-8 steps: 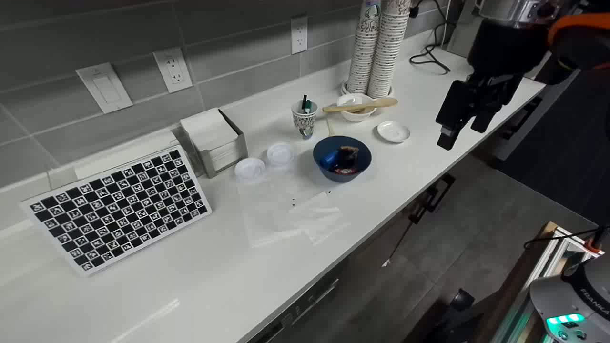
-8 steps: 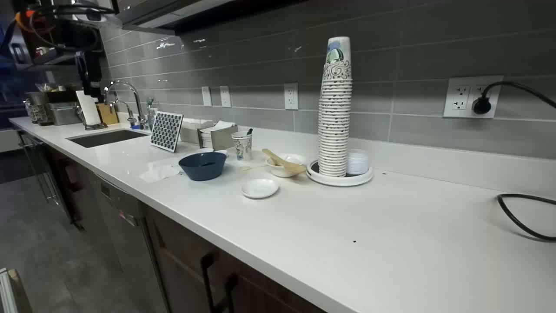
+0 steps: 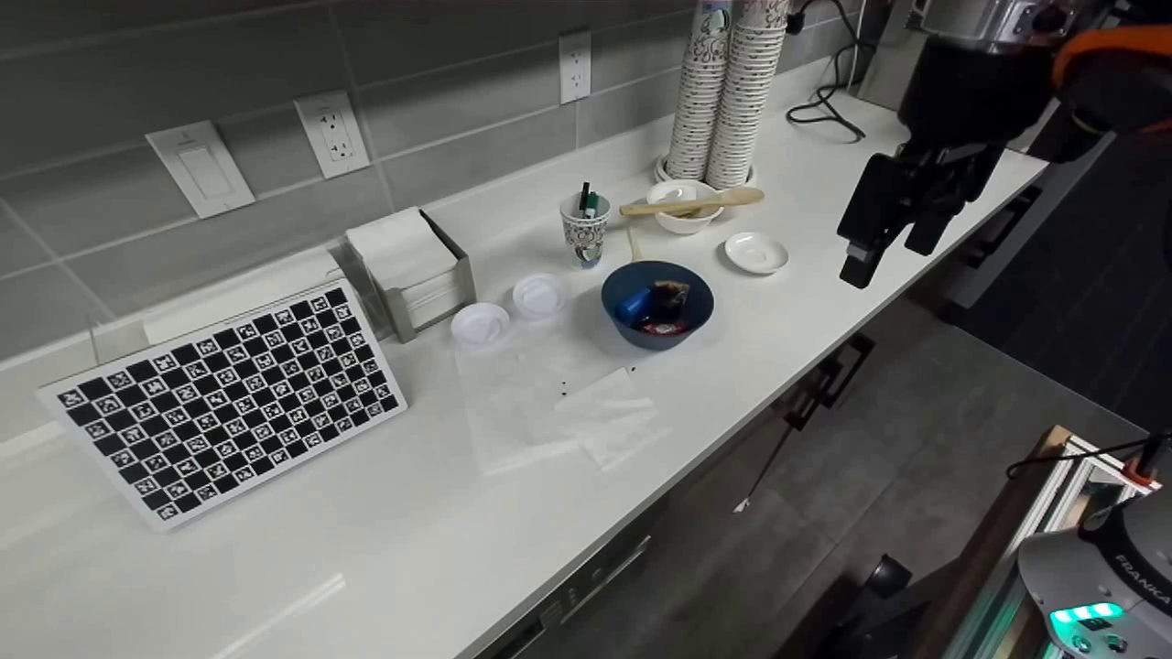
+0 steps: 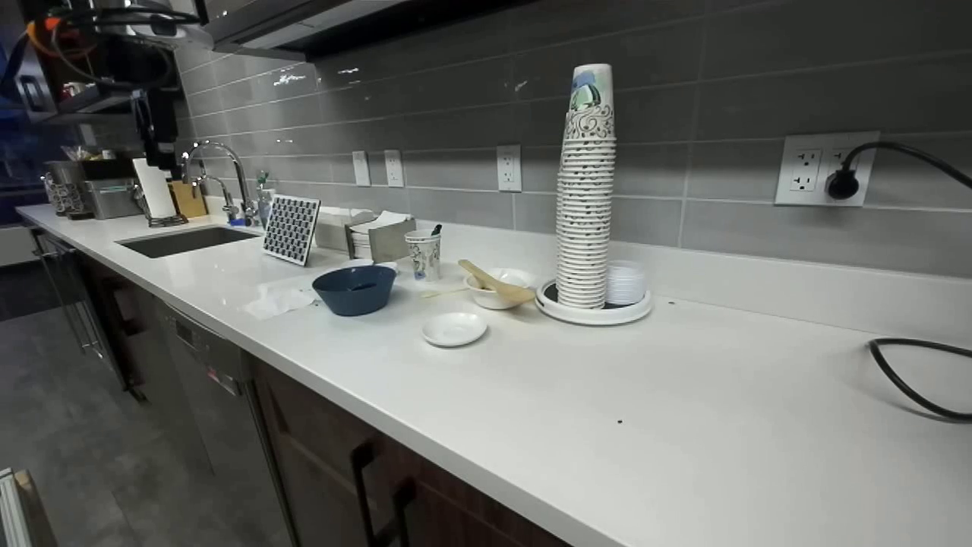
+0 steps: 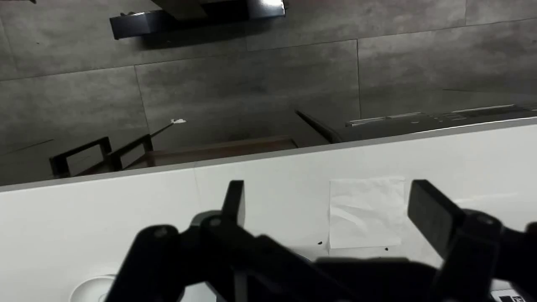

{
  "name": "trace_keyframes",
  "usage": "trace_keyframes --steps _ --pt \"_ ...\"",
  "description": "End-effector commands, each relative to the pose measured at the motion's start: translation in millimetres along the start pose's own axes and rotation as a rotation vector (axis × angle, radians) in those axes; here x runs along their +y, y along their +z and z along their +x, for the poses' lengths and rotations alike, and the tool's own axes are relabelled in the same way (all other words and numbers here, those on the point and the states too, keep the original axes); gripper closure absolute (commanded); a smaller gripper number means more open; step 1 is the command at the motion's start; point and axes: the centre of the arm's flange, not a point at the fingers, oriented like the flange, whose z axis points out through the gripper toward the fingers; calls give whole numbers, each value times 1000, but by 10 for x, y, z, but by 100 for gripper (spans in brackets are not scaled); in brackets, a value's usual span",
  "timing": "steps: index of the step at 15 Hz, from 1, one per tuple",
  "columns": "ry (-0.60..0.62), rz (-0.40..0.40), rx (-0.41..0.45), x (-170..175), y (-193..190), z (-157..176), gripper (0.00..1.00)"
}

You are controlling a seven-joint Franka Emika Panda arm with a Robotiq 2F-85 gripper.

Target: Take one clip out of the blue bowl and place it on the white plate

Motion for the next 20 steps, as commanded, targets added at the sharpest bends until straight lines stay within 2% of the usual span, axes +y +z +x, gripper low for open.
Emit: trace_keyframes --steps 1,5,8,9,11,15,17,20 --pt "73 24 41 71 44 217 0" --pt "127 51 100 65 406 770 0" --pt "221 -1 105 223 719 1164 0" --pt "158 28 104 211 580 887 0" --pt "168 19 80 258 725 990 0" --pt "156 25 100 210 629 925 0" --pt "289 20 161 111 762 1154 0" --pt "375 30 252 156 1072 1620 0"
